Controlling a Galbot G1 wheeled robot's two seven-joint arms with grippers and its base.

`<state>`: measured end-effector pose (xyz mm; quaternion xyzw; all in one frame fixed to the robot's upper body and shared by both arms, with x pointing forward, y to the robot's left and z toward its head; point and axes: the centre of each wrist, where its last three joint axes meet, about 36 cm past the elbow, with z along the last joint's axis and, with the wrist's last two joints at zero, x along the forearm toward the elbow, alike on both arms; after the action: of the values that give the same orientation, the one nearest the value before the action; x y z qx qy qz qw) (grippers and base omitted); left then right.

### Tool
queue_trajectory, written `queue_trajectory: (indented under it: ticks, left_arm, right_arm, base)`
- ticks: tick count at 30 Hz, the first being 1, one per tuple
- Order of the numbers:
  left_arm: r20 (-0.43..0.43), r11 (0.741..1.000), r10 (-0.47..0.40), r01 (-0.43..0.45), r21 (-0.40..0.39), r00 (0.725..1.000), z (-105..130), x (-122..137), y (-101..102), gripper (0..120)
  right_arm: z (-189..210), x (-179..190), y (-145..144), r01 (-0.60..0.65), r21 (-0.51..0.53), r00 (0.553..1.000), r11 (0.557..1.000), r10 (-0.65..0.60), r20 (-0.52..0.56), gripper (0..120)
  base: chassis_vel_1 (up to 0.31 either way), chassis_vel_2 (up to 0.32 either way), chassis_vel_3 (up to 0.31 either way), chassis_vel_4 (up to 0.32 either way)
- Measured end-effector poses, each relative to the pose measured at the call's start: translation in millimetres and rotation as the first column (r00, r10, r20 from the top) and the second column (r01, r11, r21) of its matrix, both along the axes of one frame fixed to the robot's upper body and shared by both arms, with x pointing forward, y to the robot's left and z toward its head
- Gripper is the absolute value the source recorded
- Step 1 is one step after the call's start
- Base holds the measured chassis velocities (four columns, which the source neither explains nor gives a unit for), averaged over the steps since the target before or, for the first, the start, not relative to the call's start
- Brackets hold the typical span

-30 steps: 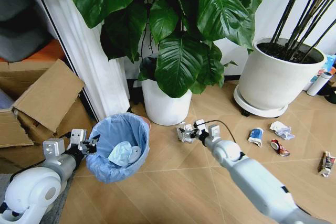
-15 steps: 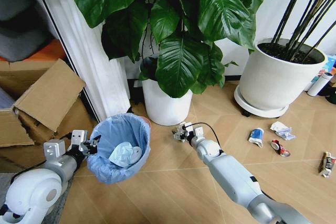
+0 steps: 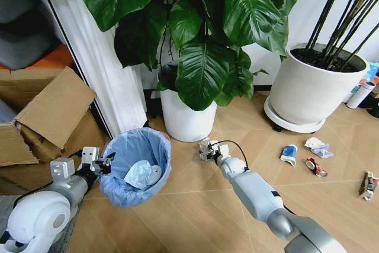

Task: Pick up the trash bin and place the garbage on the floor into it.

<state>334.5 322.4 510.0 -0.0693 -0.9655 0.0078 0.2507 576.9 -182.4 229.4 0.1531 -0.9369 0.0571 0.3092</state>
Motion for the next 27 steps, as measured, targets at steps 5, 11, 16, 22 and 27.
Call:
queue_trajectory:
  ticks: [5,11,16,22,27]
  left_arm:
    - [0.000,1.000,-0.001,0.001,0.000,1.000,0,0,0,0]
    - [0.003,1.000,0.001,-0.001,-0.001,1.000,-3,2,1,0]
    - [0.006,1.000,-0.004,0.004,-0.005,1.000,-3,3,0,0]
    - [0.007,1.000,-0.004,0.004,-0.002,1.000,-2,3,1,0]
    - [0.007,1.000,-0.005,0.005,-0.002,1.000,-2,2,1,0]
  right_arm:
    - [-1,0,0,-0.001,-0.002,1.000,1.000,0.001,-0.001,100]
    - [-10,1,-11,0.014,-0.026,1.000,1.000,-0.014,-0.014,90]
    - [-12,1,-14,0.017,-0.028,1.000,0.999,-0.017,-0.022,70]
    - [-12,2,-15,0.015,-0.023,1.000,1.000,-0.015,-0.026,46]
    - [-13,1,-16,0.018,-0.022,0.999,1.000,-0.019,-0.028,32]
  base:
    - [0.000,0.000,0.000,0.000]
    - [0.000,0.000,0.000,0.000]
    - [0.000,0.000,0.000,0.000]
    - [0.000,0.000,0.000,0.000]
    - [0.000,0.000,0.000,0.000]
